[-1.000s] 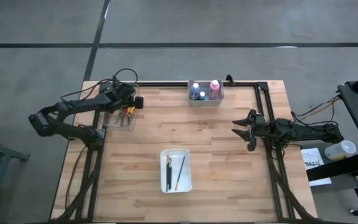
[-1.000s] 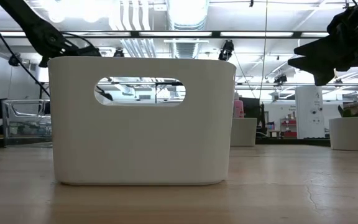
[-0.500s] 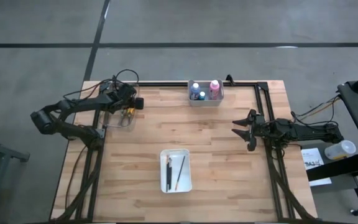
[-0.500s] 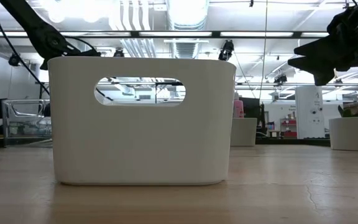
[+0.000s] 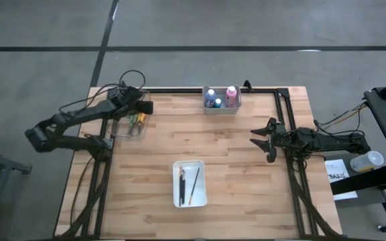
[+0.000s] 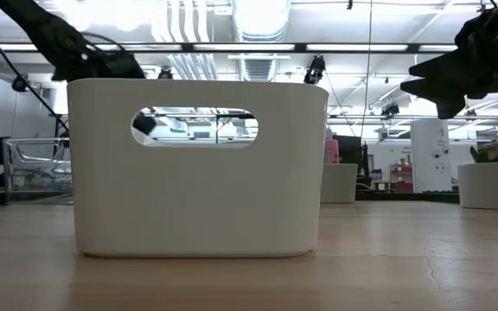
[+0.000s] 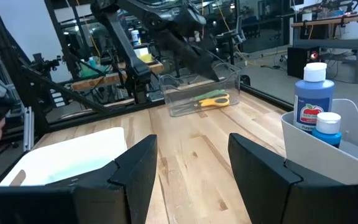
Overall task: Pick & Place Paint Supplies
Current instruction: Return to home position
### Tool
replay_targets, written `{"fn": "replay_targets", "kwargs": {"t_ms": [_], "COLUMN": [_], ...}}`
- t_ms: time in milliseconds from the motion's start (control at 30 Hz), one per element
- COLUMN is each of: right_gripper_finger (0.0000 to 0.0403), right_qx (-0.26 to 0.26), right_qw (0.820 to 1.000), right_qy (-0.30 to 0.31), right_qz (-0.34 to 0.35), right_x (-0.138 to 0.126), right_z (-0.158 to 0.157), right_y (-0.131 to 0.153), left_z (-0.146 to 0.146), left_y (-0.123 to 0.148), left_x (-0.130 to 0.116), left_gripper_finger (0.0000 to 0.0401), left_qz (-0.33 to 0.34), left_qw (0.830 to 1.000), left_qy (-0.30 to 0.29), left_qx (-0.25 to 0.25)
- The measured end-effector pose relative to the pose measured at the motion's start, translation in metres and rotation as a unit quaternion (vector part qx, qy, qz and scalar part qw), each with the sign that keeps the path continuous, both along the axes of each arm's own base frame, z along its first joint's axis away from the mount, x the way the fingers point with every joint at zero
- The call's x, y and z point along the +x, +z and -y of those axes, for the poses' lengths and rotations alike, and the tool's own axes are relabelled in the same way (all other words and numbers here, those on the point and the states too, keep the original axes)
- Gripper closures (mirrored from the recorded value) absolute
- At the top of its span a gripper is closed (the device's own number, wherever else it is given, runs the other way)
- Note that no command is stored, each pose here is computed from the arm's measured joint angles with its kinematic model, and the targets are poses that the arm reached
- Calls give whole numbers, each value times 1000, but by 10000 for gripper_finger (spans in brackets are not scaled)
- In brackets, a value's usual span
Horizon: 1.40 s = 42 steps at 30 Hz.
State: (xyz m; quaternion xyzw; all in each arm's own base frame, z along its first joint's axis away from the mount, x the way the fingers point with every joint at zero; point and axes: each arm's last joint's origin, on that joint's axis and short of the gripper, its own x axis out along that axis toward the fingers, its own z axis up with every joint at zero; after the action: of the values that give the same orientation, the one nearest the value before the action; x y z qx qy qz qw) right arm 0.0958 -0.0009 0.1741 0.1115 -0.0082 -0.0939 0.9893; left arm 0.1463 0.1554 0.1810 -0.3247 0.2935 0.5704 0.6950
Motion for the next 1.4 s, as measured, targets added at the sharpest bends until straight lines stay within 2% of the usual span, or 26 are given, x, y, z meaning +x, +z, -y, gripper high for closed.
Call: {"fn": "replay_targets", "kwargs": {"t_ms": [100, 200, 300, 400, 567, 667, 867, 967, 1033, 1233, 1400], "right_gripper_finger": [209, 209, 209, 209, 209, 209, 209, 209, 209, 209, 209], "right_qx": [0, 0, 0, 0, 0, 0, 0, 0, 0, 0, 0], "right_qw": [1000, 1000, 1000, 1000, 1000, 1000, 1000, 1000, 1000, 1000, 1000], "right_qy": [0, 0, 0, 0, 0, 0, 0, 0, 0, 0, 0], "right_qz": [0, 0, 0, 0, 0, 0, 0, 0, 0, 0, 0], "right_x": [0, 0, 0, 0, 0, 0, 0, 0, 0, 0, 0], "right_z": [0, 0, 0, 0, 0, 0, 0, 0, 0, 0, 0], "right_y": [0, 0, 0, 0, 0, 0, 0, 0, 0, 0, 0], "left_z": [6, 16, 30, 46, 79, 98, 136, 151, 157, 164, 164], "left_y": [19, 39, 59, 75, 94, 102, 102, 99, 97, 89, 80], "left_x": [-5, -10, -12, -13, -6, 3, 22, 31, 35, 40, 31], "left_gripper_finger": [275, 275, 275, 275, 275, 275, 275, 275, 275, 285, 354], "left_qz": [40, 82, 120, 148, 190, 209, 221, 227, 233, 236, 236], "left_qw": [999, 993, 976, 948, 868, 818, 704, 664, 656, 659, 660], "left_qy": [-12, -66, -148, -238, -405, -471, -592, -627, -632, -641, -642], "left_qx": [27, 59, 104, 148, 215, 255, 324, 338, 339, 315, 312]}}
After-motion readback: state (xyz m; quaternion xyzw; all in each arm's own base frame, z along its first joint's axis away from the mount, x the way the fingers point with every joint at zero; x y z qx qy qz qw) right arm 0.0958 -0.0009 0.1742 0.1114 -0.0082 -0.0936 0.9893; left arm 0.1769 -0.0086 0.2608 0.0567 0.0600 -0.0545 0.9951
